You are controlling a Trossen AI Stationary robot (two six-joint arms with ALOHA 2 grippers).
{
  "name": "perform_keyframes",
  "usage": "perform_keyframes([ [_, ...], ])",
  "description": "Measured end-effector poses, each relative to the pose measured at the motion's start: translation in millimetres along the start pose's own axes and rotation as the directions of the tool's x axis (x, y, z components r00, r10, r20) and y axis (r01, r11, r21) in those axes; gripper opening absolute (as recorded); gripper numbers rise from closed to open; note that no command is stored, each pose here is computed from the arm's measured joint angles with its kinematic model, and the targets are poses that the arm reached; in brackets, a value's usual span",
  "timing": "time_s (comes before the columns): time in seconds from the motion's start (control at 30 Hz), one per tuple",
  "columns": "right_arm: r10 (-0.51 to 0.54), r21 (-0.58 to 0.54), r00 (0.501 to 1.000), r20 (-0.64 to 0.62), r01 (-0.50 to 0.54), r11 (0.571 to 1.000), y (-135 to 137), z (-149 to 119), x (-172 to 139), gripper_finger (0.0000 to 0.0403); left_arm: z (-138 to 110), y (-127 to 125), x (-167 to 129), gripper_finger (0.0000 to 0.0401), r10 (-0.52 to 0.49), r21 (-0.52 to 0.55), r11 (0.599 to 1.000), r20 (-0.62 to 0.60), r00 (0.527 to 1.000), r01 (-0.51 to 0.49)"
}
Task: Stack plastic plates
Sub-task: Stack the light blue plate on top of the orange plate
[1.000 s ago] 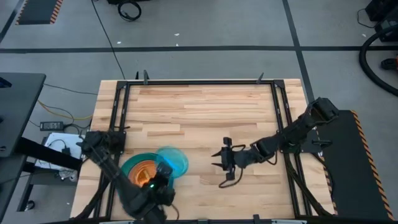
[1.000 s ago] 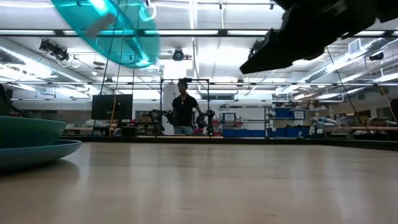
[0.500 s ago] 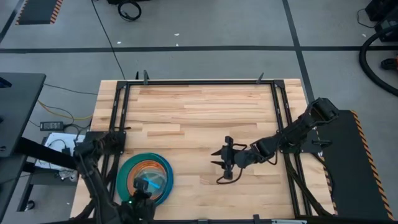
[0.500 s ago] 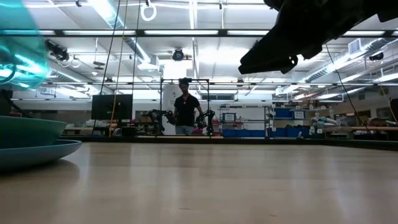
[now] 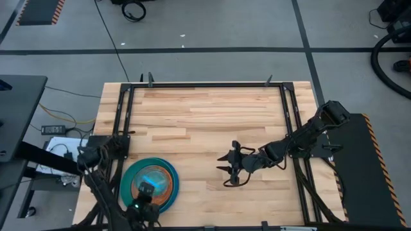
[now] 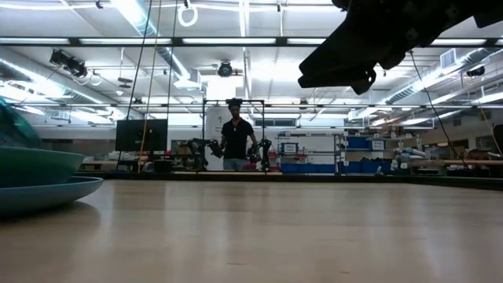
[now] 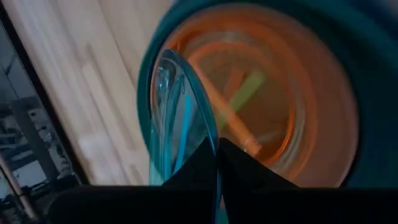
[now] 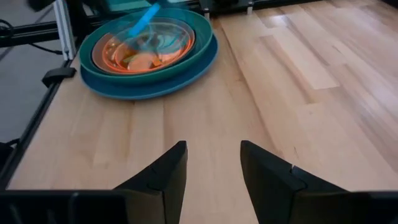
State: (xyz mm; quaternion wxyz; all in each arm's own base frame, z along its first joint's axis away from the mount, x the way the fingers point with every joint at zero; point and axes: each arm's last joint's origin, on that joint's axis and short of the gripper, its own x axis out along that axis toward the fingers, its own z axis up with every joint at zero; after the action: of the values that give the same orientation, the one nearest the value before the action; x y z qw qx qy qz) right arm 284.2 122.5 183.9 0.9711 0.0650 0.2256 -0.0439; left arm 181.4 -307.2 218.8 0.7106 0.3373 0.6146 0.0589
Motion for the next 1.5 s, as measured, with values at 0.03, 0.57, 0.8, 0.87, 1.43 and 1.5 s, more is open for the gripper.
perform_keyframes([
  [0.03, 0.004, 0.003, 1.000, -0.002, -0.004, 1.000, 0, 0, 0, 0.0160, -6, 1, 1, 0.0018, -0.002, 0.008, 1.000, -0.011, 1.000, 0.002],
  [0.57, -0.030, 0.074, 1.000, -0.004, 0.030, 0.997, -11, 3, 5, 0.0160, -51, -18, -8, 0.0018, 0.200, 0.120, 0.964, 0.263, 0.944, -0.238],
  [0.8, 0.006, 0.095, 1.000, 0.017, -0.007, 0.995, -9, 6, 5, 0.0160, -55, -40, 7, 0.0021, 0.123, 0.109, 0.980, 0.331, 0.936, -0.168],
  [0.87, 0.007, 0.094, 1.000, 0.016, -0.008, 0.996, -9, 6, 5, 0.0160, -55, -40, 8, 0.0021, 0.125, 0.114, 0.979, 0.327, 0.937, -0.171],
  [1.43, 0.006, 0.122, 1.000, 0.030, -0.010, 0.992, -8, 7, 5, 0.0160, -53, -46, 23, 0.0083, 0.102, 0.058, 0.990, 0.341, 0.934, -0.129],
  [1.5, 0.006, 0.123, 1.000, 0.030, -0.010, 0.992, -8, 7, 5, 0.0160, -50, -47, 18, 0.0107, 0.078, 0.036, 0.994, 0.367, 0.927, -0.099],
])
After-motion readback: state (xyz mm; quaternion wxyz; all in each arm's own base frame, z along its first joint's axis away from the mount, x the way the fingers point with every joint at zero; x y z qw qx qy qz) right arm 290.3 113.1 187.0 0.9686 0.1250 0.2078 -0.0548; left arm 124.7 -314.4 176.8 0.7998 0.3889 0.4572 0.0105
